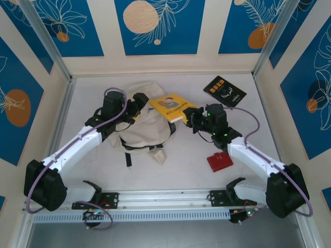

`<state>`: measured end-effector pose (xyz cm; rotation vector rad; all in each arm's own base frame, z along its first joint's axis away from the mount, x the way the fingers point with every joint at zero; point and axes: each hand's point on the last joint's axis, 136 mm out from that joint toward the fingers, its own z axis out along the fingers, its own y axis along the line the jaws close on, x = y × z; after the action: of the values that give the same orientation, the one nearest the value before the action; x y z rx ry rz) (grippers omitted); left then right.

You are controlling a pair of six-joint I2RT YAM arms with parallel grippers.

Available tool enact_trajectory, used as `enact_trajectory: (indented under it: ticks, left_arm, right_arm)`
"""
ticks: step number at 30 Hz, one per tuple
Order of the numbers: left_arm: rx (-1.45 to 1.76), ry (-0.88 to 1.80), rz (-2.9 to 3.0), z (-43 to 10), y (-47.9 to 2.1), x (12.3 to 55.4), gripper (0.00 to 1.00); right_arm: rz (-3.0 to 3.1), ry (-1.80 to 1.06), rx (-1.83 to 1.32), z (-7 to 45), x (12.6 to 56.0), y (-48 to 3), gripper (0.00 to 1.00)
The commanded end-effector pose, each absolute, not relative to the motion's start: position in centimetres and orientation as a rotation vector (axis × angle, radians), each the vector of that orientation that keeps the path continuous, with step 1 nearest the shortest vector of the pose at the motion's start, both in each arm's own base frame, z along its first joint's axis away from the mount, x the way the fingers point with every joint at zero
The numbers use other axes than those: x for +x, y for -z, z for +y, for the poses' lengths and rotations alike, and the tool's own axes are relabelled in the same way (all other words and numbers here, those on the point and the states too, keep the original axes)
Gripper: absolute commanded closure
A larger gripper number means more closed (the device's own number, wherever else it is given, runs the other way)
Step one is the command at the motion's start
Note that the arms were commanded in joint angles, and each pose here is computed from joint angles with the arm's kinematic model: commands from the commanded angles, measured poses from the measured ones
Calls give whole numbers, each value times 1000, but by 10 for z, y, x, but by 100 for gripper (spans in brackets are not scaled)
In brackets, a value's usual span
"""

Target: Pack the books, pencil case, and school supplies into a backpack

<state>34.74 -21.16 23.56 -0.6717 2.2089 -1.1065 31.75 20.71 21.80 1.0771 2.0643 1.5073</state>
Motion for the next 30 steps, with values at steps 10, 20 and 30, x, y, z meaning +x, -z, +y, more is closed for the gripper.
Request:
enact_trajectory:
  ticks: [10, 20, 30]
  left_arm:
    - [95, 386, 2682, -189, -186, 301, 19]
    - [532, 69, 2773, -235, -152, 285, 19]
    - [833, -171, 2910, -257, -96, 265, 20]
  right_arm:
    - [2162, -1027, 874, 114, 289, -250, 100]
    - [2202, -951, 906, 93, 272, -237, 100]
    - [2220, -957, 934, 91, 266, -227, 100]
